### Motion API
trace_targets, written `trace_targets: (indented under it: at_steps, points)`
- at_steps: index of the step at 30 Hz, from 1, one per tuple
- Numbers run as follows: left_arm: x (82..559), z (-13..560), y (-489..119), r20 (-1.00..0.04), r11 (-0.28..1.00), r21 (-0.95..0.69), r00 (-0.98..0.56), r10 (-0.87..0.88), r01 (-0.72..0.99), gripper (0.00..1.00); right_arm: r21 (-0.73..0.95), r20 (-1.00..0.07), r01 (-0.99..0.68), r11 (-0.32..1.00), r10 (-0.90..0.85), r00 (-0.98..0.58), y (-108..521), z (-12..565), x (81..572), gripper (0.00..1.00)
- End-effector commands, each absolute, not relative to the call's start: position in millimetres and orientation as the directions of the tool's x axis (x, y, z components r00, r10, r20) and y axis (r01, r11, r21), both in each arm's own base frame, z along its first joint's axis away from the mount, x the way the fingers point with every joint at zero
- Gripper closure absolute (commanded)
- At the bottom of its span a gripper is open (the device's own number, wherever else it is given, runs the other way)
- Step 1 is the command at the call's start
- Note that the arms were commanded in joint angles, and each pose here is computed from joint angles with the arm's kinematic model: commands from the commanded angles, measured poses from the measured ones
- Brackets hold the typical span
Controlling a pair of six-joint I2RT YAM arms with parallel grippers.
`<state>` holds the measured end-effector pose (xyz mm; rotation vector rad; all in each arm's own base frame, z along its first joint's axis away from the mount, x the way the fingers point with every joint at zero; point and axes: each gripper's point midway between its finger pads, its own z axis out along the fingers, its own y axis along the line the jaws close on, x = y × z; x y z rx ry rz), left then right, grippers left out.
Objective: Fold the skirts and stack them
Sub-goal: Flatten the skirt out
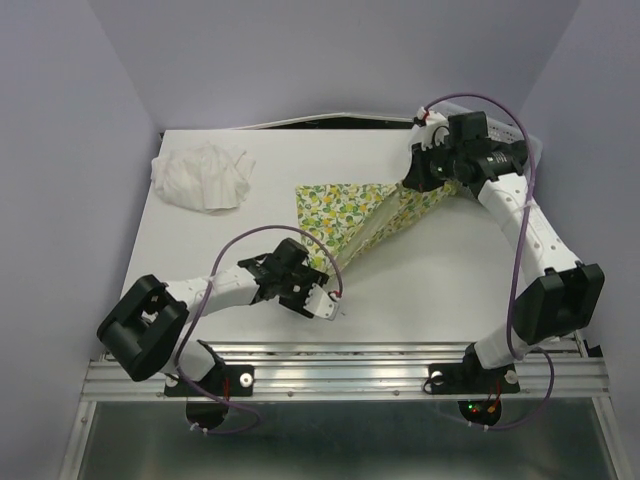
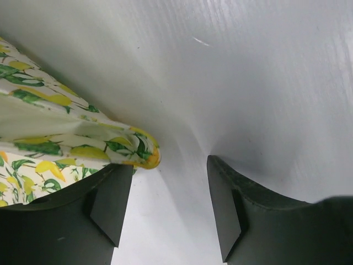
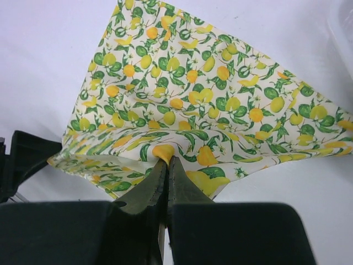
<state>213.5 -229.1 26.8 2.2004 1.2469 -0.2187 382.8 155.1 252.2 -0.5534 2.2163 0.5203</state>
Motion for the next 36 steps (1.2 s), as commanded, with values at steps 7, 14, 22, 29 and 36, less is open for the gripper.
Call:
trace_targets:
  at_steps: [7, 14, 22, 29, 36]
  points:
    - [243, 32, -257, -0.529, -0.116, 0.368, 0.310, 0.790, 0.922, 0.33, 0.296, -0.787, -0.520, 0.801, -0.104, -0.608, 165, 271, 396, 0.99]
    - [243, 38, -257, -0.559, -0.049, 0.346, 0.247, 0.792, 0.937, 0.35, 0.292, -0.785, -0.507, 0.811, -0.099, -0.611, 160, 269, 400, 0.99]
    - [228, 47, -257, -0.584, -0.061, 0.355, 0.272, 0.765, 0.933, 0.33, 0.355, -0.765, -0.447, 0.821, -0.020, -0.644, 157, 272, 408, 0.99]
    - [236, 49, -272, -0.584, -0.050, 0.394, 0.291, 0.758, 0.918, 0.33, 0.383, -0.752, -0.431, 0.817, 0.004, -0.660, 154, 269, 410, 0.99]
    - [216, 38, -275, -0.562, -0.102, 0.383, 0.320, 0.763, 0.918, 0.32, 0.405, -0.743, -0.407, 0.819, 0.035, -0.668, 149, 268, 414, 0.99]
